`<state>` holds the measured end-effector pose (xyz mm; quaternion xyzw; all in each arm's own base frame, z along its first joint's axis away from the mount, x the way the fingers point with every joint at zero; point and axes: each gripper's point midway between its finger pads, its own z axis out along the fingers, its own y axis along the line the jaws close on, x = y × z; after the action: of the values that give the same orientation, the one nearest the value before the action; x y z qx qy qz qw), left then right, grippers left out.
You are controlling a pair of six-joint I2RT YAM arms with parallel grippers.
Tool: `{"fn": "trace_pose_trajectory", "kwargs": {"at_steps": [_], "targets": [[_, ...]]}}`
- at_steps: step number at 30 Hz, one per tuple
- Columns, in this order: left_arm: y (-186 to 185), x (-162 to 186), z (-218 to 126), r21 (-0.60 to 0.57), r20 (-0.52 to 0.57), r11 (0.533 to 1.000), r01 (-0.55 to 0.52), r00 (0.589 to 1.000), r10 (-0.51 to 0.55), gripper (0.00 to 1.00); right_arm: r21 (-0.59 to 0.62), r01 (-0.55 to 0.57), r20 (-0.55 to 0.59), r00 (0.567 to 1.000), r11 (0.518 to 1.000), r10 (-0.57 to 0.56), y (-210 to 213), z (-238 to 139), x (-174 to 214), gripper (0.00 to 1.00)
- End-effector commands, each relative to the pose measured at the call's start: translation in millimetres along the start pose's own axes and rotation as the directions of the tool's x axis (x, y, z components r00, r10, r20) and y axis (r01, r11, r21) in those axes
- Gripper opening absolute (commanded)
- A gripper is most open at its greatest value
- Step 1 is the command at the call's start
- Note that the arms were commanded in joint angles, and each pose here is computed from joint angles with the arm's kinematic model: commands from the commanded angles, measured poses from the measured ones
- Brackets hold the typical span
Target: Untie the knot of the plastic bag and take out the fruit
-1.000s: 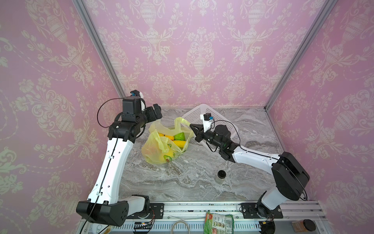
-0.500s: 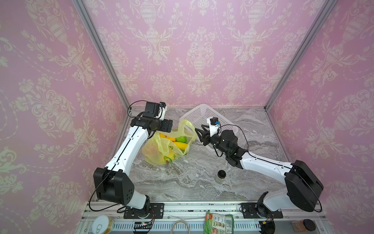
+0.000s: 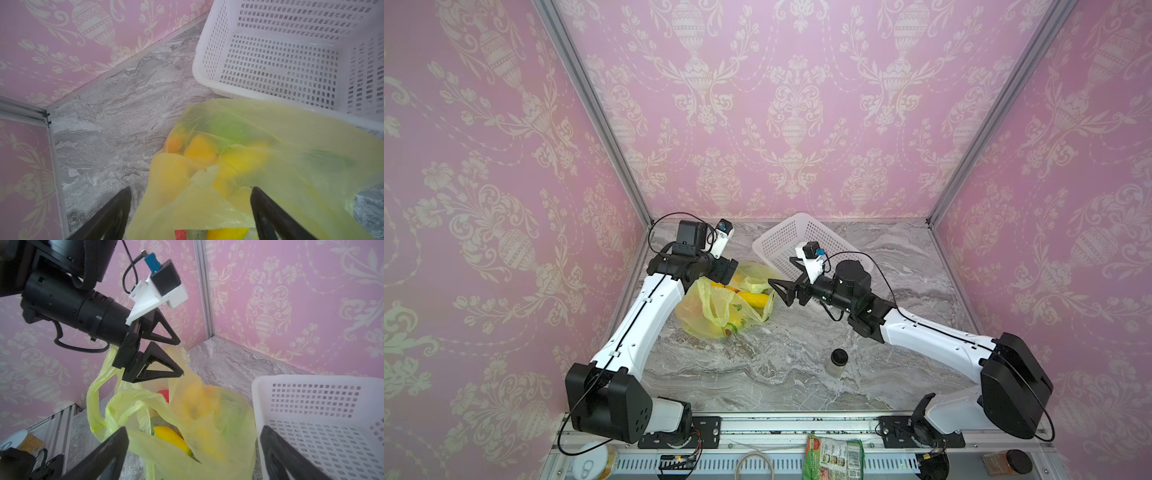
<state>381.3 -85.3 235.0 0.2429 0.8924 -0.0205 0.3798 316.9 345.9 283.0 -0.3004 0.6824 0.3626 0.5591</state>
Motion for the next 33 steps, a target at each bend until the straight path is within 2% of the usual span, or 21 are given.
{"fn": "trace_pose_trajectory", "kwargs": {"at_steps": [1,5,10,11,12,14,15,16,17,22,27,30,33], "targets": [[2.0,3.9,-6.7,-0.009,0.011,0.998,-0.054,0.998,0.054,0.93,-0.150,0.076,-0.081,0.993,0.986,-0.089,33.3,4.7,14.4,1.00],[0.7,2.3,-11.1,-0.004,0.024,0.998,-0.060,0.998,0.060,0.93,-0.174,0.115,-0.165,0.976,0.978,-0.144,43.7,14.2,29.0,1.00],[-0.7,2.9,-13.7,0.000,0.029,0.998,-0.065,0.997,0.065,0.94,-0.040,0.101,-0.252,0.962,0.994,-0.108,22.6,38.6,39.6,0.97],[-0.5,3.6,-14.1,-0.004,0.028,0.998,-0.069,0.997,0.069,0.93,-0.004,0.095,-0.264,0.960,0.995,-0.093,15.9,40.7,44.4,0.84],[0.2,4.4,-14.5,-0.007,0.027,0.997,-0.071,0.997,0.071,0.93,0.031,0.094,-0.234,0.969,0.995,-0.084,11.4,44.1,28.5,0.67],[1.0,6.1,-14.2,-0.013,0.024,0.997,-0.077,0.997,0.077,0.93,0.096,0.087,-0.216,0.974,0.992,-0.064,1.0,43.3,24.8,0.32],[1.8,7.5,-13.8,-0.016,0.021,0.997,-0.078,0.997,0.078,0.92,0.121,0.080,-0.193,0.980,0.989,-0.056,-2.6,41.6,19.2,0.18],[2.2,8.5,-14.2,-0.018,0.019,0.997,-0.080,0.997,0.080,0.92,0.145,0.074,-0.193,0.980,0.987,-0.045,-6.6,38.2,25.9,0.07],[1.7,9.4,-14.0,-0.017,0.017,0.996,-0.084,0.996,0.084,0.92,0.168,0.066,-0.176,0.984,0.984,-0.036,-10.1,35.3,25.3,0.00],[-2.8,9.7,-16.0,0.003,0.029,0.996,-0.093,0.995,0.093,0.91,0.254,-0.001,-0.102,0.994,0.967,0.028,-26.0,25.7,16.2,0.00],[-5.2,12.9,-16.9,0.009,0.031,0.994,-0.112,0.993,0.112,0.91,0.346,-0.151,-0.022,0.985,0.926,0.169,-62.1,12.3,16.2,0.00],[-1.6,16.7,-13.3,-0.011,0.013,0.992,-0.125,0.992,0.125,0.91,0.347,-0.220,0.028,0.974,0.912,0.224,-79.4,0.0,13.8,0.00],[10.1,16.9,-7.7,-0.056,0.000,0.991,-0.118,0.993,0.118,0.87,0.336,-0.212,0.036,0.977,0.918,0.212,-80.4,-6.4,10.3,0.00]]}}
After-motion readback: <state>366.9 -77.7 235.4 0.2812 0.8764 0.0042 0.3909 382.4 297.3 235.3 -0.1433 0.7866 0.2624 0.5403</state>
